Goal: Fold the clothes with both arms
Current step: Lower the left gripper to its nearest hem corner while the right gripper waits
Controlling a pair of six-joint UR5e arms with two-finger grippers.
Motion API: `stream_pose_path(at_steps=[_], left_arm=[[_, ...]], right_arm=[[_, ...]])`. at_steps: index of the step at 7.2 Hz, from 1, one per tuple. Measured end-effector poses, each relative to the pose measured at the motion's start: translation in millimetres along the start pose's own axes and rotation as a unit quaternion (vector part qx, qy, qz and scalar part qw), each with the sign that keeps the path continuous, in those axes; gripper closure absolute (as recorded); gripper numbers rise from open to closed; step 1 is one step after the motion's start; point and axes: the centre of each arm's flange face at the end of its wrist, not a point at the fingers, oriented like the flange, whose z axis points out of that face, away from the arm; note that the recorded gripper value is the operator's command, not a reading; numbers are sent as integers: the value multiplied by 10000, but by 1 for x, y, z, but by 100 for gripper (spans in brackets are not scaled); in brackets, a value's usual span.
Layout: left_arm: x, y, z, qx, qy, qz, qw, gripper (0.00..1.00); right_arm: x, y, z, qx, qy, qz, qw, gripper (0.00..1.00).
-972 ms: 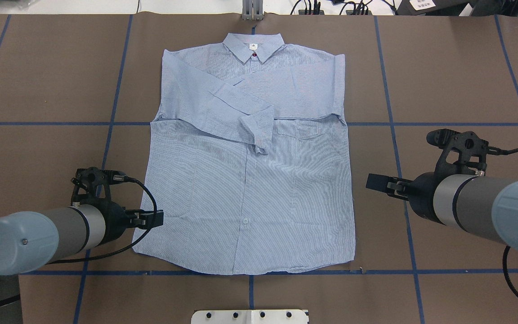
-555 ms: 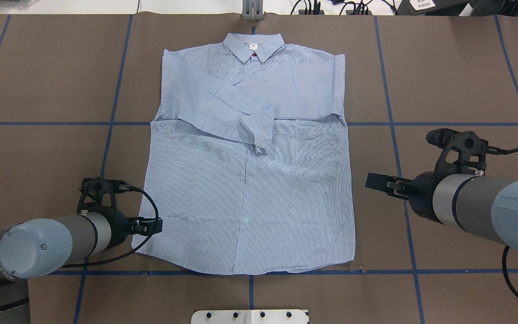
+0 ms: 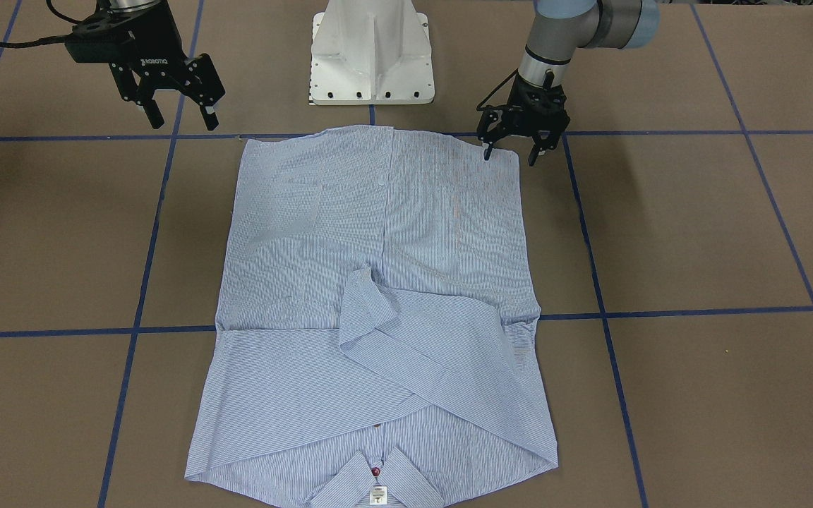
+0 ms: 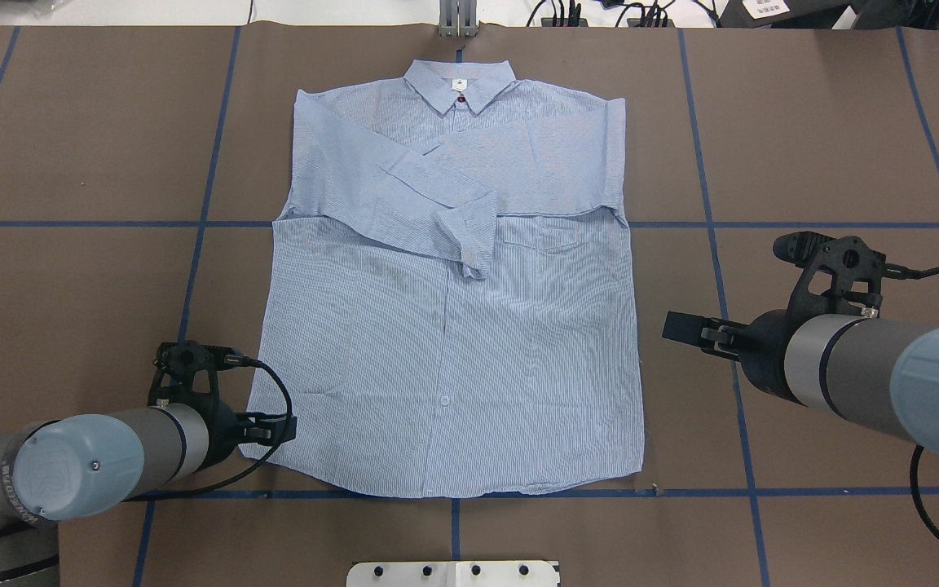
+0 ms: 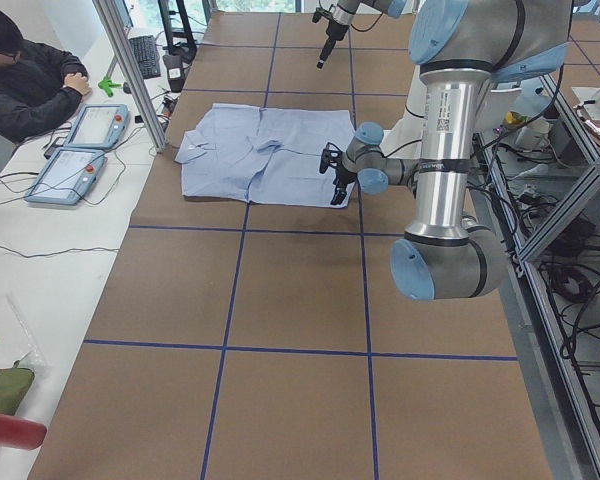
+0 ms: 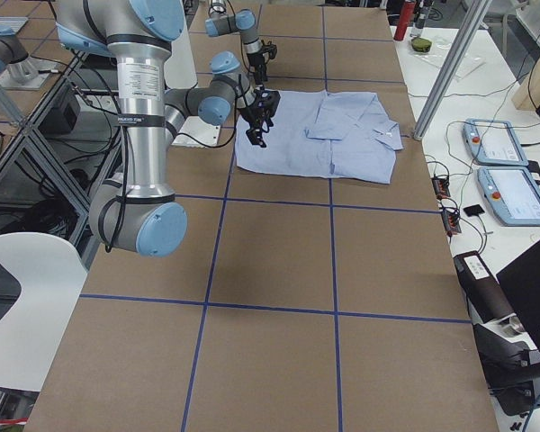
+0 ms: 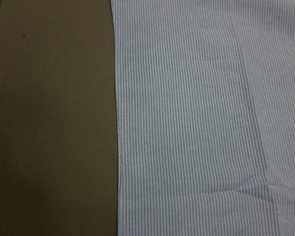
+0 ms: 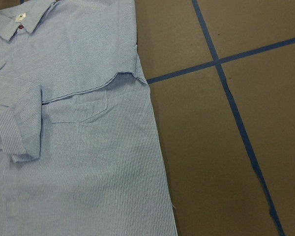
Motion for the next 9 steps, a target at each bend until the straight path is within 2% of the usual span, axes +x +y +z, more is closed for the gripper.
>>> stream_pose_path(at_steps=[3, 9], left_arm=[[1, 10, 8, -86, -39, -297, 9995, 22], [0, 14, 9, -143, -54, -301, 9994, 25]], right_arm=[[-1, 0, 0, 16, -14, 3, 10000, 0], [-1, 0, 0, 12, -20, -7, 10000, 0]])
